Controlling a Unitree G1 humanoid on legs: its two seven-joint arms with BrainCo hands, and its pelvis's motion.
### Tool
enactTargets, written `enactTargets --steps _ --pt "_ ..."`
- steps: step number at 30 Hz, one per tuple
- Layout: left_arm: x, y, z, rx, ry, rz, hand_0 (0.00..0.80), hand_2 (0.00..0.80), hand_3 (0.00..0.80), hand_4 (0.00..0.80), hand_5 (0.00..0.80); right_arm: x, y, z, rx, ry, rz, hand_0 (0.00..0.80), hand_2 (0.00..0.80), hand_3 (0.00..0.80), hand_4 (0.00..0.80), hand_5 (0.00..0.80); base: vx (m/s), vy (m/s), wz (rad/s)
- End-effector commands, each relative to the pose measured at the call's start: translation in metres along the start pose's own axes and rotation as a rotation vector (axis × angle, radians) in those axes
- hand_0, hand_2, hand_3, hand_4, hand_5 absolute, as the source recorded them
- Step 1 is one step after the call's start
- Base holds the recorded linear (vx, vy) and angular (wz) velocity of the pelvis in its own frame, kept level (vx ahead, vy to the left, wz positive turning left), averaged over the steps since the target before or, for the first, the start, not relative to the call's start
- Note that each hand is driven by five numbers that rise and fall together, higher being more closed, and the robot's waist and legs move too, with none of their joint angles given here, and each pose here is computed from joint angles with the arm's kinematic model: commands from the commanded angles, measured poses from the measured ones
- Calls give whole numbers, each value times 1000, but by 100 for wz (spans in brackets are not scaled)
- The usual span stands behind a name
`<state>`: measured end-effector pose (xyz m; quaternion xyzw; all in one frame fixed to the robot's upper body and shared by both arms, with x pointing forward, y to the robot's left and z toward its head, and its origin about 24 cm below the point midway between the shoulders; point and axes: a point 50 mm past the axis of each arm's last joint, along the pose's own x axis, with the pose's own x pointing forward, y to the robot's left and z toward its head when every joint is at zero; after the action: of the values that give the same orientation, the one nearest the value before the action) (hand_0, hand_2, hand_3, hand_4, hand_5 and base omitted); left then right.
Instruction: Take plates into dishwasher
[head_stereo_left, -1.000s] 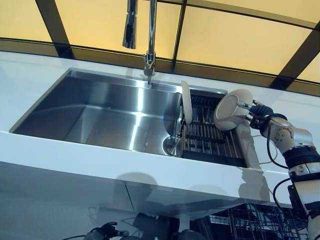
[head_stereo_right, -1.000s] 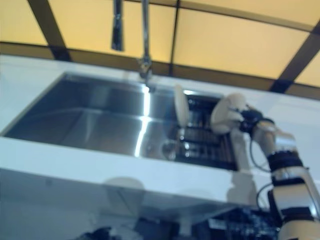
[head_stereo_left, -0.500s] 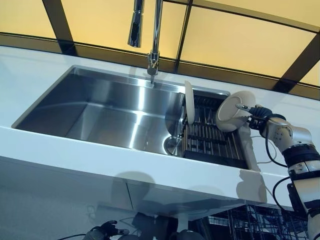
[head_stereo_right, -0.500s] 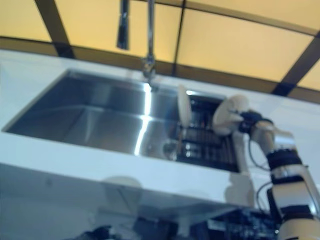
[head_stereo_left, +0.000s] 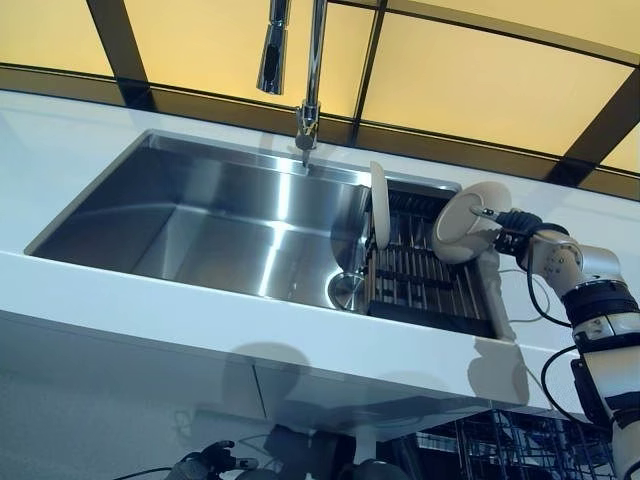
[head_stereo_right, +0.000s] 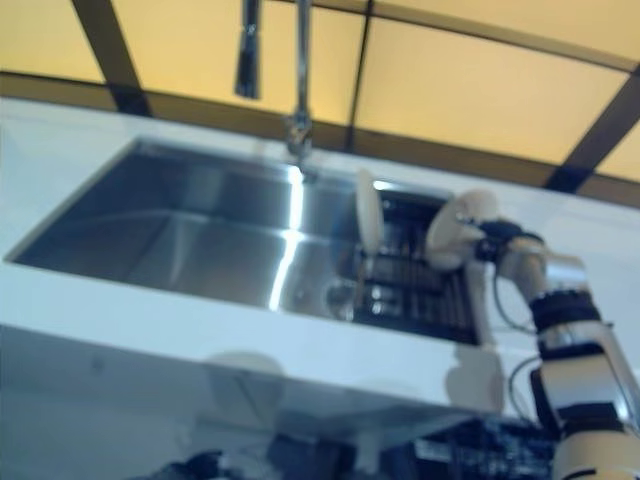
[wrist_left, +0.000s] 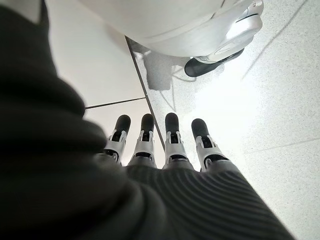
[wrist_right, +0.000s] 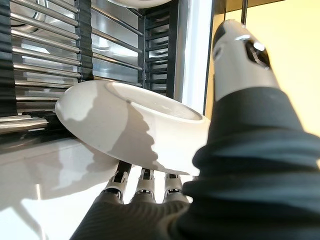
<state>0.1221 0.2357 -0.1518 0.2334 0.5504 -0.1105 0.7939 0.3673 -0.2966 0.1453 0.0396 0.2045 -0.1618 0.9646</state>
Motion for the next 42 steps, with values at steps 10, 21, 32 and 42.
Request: enactTargets --steps 10,21,32,42 --pt "1 -10 1 34 9 -23 0 0 0 0 0 -4 24 37 5 -62 16 0 0 0 0 0 0 0 0" --pt "2 -10 6 25 0 -21 0 0 0 0 0 -3 24 37 -23 -58 9 110 110 110 110 110 -2 2 1" --pt "3 -9 13 18 -20 -15 0 0 0 0 0 -3 25 40 -49 -63 4 750 750 750 750 750 0 5 2" --pt "3 -10 14 17 -26 -15 0 0 0 0 0 -3 20 38 -63 -59 -5 800 800 800 800 800 0 0 0"
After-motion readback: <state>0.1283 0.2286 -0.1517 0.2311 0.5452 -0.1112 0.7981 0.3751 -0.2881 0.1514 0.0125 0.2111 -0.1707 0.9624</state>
